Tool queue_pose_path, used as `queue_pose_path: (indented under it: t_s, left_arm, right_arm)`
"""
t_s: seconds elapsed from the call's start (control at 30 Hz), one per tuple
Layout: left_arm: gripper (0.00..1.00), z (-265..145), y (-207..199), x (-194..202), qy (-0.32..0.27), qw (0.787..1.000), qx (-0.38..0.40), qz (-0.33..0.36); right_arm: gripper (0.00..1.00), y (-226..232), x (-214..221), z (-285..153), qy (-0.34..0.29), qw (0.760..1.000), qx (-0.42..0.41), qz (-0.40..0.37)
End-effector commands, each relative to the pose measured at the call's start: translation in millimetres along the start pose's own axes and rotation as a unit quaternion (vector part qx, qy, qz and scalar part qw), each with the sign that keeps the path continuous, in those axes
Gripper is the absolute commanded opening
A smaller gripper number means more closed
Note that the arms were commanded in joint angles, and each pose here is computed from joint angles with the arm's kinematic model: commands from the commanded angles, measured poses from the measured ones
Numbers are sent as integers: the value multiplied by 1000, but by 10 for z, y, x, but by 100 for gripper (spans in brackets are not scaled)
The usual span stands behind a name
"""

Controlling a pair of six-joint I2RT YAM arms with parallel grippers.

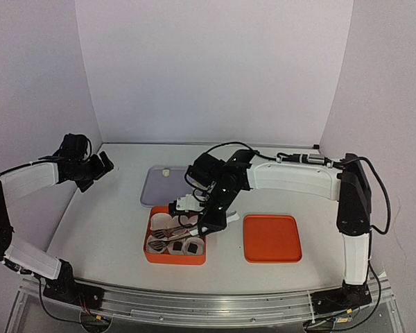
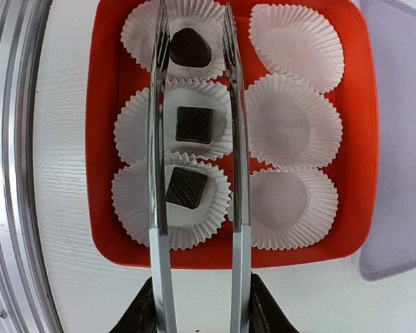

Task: Pack the chocolate

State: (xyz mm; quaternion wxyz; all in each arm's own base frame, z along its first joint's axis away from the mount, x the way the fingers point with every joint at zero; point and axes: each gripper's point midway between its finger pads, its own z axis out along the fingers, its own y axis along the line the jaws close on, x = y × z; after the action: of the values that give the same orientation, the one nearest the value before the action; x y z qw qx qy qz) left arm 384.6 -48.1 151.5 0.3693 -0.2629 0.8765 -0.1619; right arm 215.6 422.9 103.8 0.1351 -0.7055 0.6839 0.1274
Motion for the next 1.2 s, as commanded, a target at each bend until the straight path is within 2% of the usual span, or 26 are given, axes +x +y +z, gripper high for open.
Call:
queue_pose_path:
  t_s: [0.0,0.2,0.43,0.6,0.83,0.97,1.17]
  left_arm:
    - [100,-34,-100,-58,-6,1000,19,-3]
    - [100,-28,-129,-42,-3,1000,27,-5]
    - [100,-64,-158,-79,-7,999,30,-8]
    - [100,-70,-179,-105,-10,999,33,-8]
    - [100,-62,-170,-85,-5,999,31,-8]
    - [100,-61,-152,-81,-5,1000,27,-8]
    - [100,-54,-132,-79,-4,1000,21,-9]
  right_arm:
    - [34,-13,-252,-596,-61,997,44,-22]
    - [34,-18,-257,-833,-75,995,67,-25]
    - [33,-346,-276,-1061,-84,983,162,5]
    - [34,-733,-220,-1117,-82,970,219,73]
    - [35,-1365,178,-1052,-54,940,270,202]
    - [34,-1625,444,-969,-40,919,283,271]
    - [34,-1867,733,-781,-21,899,285,333]
